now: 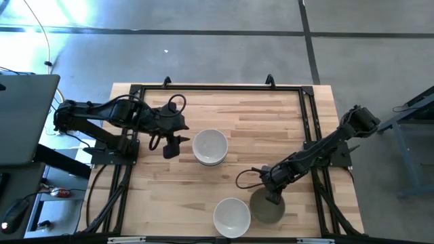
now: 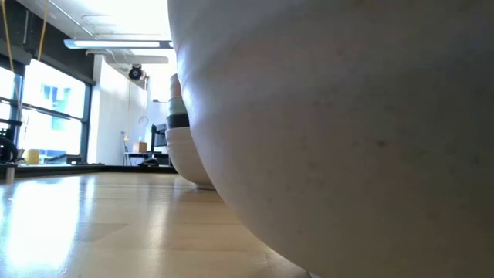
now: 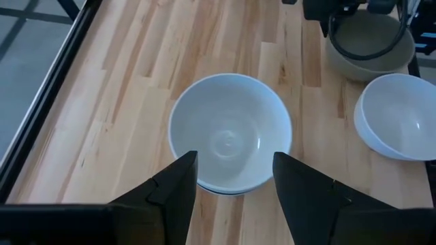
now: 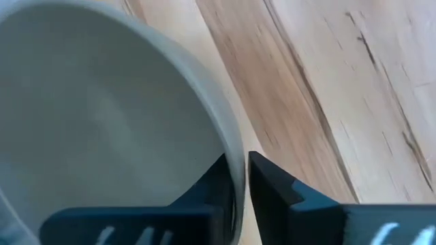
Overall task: Nest bowls inside each other
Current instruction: Stack the gray bowl on the white bowl
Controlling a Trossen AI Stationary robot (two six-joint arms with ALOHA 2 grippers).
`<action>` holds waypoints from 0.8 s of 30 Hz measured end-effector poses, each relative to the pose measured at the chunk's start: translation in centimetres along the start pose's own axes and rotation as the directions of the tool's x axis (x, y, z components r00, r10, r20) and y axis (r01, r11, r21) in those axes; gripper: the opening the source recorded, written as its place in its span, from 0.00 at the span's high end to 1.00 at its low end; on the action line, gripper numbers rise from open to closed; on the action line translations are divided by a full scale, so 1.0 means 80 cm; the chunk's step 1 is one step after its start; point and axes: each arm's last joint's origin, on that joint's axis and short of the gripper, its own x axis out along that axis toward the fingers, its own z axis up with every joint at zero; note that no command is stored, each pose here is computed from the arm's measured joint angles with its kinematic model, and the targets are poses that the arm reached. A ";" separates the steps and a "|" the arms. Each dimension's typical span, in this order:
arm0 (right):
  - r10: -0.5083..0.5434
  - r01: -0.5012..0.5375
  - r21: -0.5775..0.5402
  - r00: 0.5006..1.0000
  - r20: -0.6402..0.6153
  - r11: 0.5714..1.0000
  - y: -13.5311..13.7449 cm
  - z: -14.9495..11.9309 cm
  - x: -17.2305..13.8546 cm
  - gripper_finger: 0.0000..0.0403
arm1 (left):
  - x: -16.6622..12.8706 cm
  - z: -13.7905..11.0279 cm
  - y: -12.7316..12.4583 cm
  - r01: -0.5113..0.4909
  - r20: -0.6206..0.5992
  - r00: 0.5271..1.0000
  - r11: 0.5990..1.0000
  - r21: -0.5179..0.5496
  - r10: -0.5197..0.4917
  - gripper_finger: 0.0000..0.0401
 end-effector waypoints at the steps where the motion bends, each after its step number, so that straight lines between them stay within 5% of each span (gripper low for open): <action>1: -0.003 0.003 0.001 1.000 -0.002 1.000 0.000 0.000 0.000 0.93 | 0.000 0.000 0.000 0.001 0.000 1.000 1.000 0.000 -0.001 0.55; 17: 0.020 -0.020 -0.003 1.000 0.004 1.000 0.011 0.005 -0.010 1.00 | 0.000 0.000 0.000 0.001 0.000 1.000 1.000 -0.001 -0.001 0.55; 24: -0.033 0.033 0.019 0.999 -0.013 0.999 0.022 0.013 -0.042 1.00 | 0.000 -0.002 0.000 -0.006 -0.015 1.000 1.000 0.005 0.007 0.55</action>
